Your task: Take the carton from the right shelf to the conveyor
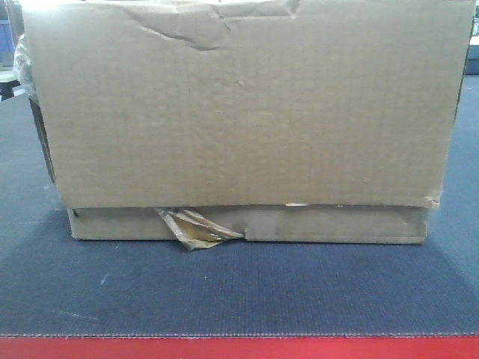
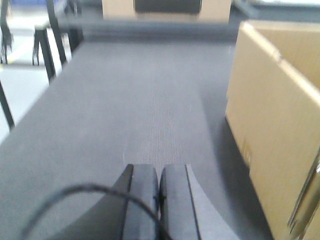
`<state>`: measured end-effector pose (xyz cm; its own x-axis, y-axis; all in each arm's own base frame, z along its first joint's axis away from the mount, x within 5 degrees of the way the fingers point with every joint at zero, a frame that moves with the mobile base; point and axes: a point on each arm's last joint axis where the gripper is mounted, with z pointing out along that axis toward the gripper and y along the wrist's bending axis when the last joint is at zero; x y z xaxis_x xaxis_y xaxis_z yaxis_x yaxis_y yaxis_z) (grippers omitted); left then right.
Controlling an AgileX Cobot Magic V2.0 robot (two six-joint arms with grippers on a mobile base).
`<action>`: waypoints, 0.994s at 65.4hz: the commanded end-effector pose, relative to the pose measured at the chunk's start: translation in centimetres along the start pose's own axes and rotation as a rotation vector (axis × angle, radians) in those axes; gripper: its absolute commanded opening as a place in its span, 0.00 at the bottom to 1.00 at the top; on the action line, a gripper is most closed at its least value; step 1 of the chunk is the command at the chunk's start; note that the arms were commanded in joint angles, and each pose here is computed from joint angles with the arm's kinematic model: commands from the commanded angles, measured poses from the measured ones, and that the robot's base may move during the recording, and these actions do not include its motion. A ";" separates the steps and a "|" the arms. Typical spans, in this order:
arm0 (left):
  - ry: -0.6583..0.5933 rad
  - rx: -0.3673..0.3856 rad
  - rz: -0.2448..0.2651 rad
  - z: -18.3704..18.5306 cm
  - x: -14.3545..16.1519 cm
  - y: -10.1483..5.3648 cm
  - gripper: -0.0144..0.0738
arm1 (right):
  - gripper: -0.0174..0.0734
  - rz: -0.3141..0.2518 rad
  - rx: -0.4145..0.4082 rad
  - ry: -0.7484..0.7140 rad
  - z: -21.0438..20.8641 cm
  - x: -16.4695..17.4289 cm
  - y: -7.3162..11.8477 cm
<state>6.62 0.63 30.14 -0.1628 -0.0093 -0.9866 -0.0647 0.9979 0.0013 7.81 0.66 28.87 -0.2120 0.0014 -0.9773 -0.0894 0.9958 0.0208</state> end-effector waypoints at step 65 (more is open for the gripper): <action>-0.119 0.010 -0.014 -1.8 -0.3 0.1 0.17 | 0.11 0.000 -0.011 -0.250 -3.5 -0.4 -0.2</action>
<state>5.01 0.66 30.53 -0.0715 -0.0107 -0.9974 -0.0633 0.9980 -0.0061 4.59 0.20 29.84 0.0074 0.0350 -0.9994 -0.1037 0.9940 0.0341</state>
